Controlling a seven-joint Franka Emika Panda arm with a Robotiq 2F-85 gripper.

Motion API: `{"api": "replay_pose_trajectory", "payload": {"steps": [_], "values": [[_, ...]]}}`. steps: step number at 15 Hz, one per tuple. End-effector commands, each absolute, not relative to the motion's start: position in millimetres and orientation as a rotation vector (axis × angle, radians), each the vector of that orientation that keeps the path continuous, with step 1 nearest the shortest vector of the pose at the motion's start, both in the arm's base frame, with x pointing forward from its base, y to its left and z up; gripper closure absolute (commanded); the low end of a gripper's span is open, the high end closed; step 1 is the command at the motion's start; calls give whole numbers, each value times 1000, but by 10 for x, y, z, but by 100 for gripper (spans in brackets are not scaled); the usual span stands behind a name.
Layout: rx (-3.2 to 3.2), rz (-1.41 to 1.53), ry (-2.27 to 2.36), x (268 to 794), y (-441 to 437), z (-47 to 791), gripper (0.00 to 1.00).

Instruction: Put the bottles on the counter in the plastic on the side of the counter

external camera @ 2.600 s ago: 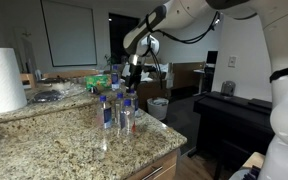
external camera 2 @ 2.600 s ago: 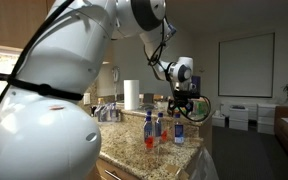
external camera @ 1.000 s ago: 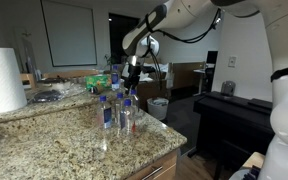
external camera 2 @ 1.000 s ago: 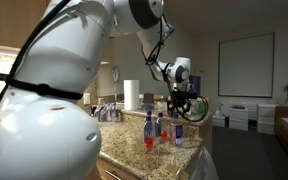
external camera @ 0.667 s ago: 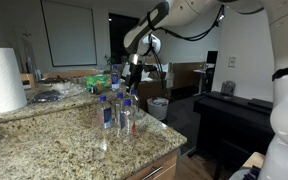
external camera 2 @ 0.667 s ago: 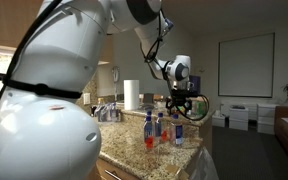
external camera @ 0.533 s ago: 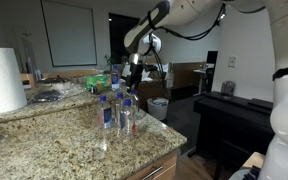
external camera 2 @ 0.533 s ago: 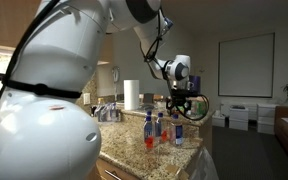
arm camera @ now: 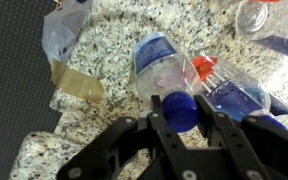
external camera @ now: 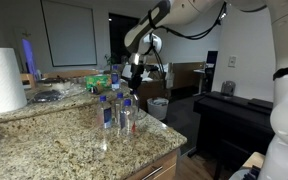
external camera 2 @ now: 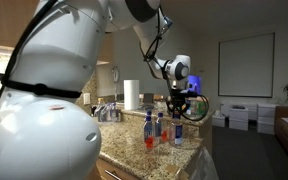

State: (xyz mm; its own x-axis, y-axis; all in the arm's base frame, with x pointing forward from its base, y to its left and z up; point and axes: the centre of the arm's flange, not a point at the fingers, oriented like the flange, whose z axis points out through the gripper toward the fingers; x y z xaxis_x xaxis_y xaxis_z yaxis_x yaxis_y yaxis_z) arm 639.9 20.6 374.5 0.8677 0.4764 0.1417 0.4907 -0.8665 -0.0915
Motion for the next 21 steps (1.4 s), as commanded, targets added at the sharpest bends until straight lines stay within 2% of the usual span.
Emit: {"api": "replay_pose_trajectory", "payload": {"steps": [1,4,8,13,21], "values": [[-2941,-180,-767,6311,48,3857,90],[-2979,-206,-658,6374,-274,3923,90],[-3047,-203,-371,6382,-1135,3935,90],[-2968,-148,-43,6170,-1888,3458,90],[-2690,59,233,6046,-1908,2401,90]]}}
